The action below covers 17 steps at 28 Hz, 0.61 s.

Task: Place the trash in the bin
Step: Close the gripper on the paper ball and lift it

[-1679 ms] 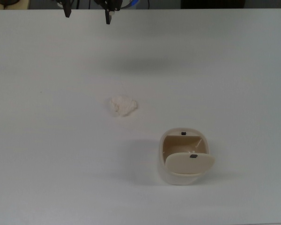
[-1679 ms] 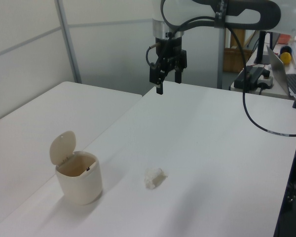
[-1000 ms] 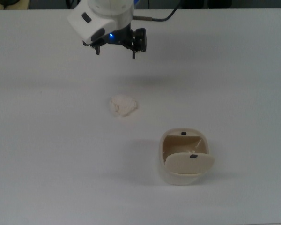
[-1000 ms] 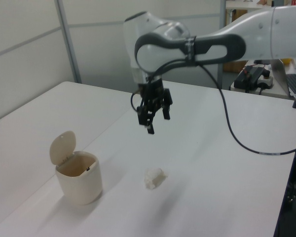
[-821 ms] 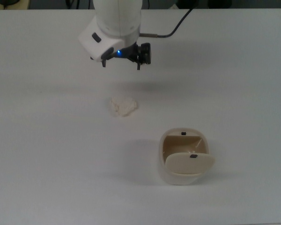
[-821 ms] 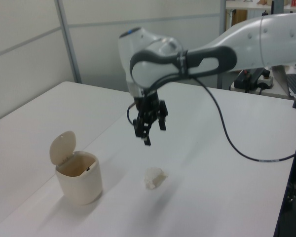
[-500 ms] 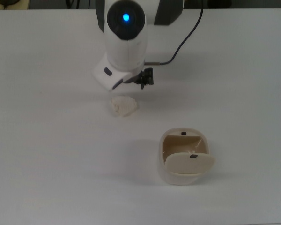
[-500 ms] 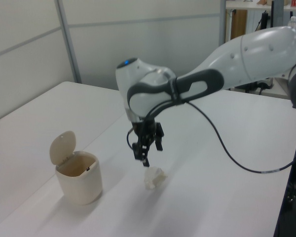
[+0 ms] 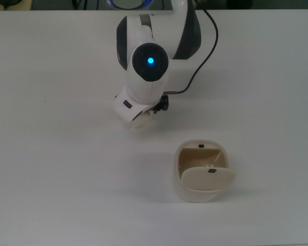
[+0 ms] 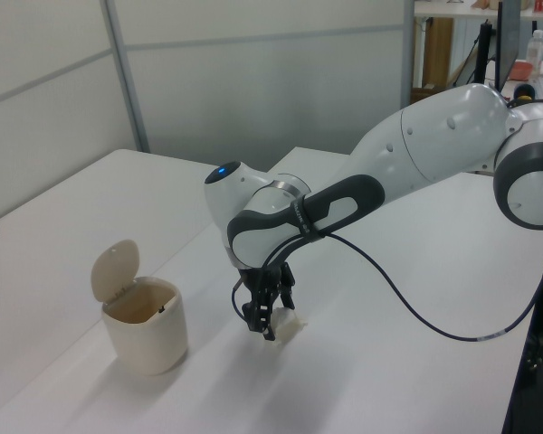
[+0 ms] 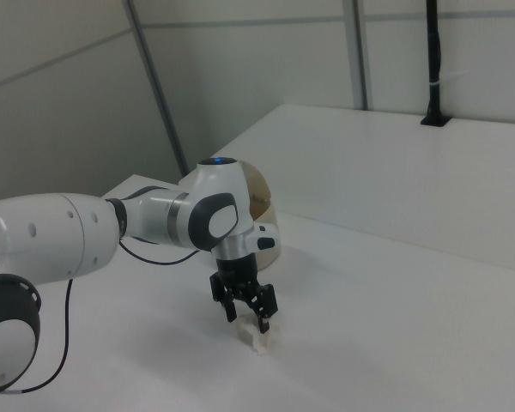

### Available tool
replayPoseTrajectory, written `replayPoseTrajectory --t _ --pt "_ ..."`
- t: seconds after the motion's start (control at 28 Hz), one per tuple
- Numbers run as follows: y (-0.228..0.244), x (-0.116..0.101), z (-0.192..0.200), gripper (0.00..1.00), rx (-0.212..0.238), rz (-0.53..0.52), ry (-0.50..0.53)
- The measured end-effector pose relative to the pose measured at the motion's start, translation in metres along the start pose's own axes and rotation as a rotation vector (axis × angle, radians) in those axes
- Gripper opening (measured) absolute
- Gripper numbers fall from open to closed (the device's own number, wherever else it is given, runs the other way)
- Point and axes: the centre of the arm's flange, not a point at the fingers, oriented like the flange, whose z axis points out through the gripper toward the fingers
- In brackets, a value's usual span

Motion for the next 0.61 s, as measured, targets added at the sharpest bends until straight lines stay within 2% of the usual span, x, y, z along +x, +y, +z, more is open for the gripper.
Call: replayPoseTrajectory --t 0.11,0.32,0.46,0.5,0.57,0.61 --pt "0.001 0.000 0.001 0.78 -0.013 -0.005 0.000" --pt "0.001 0.001 -0.001 0.55 -0.017 -0.007 0.003" --pt "0.002 0.002 -0.005 0.44 -0.017 -0.006 0.012" --pt "0.002 0.002 -0.008 0.37 -0.017 -0.006 0.017" --pt "0.002 0.002 -0.014 0.32 -0.016 -0.005 0.029" --pt "0.003 0.002 -0.019 0.26 -0.015 -0.004 0.037"
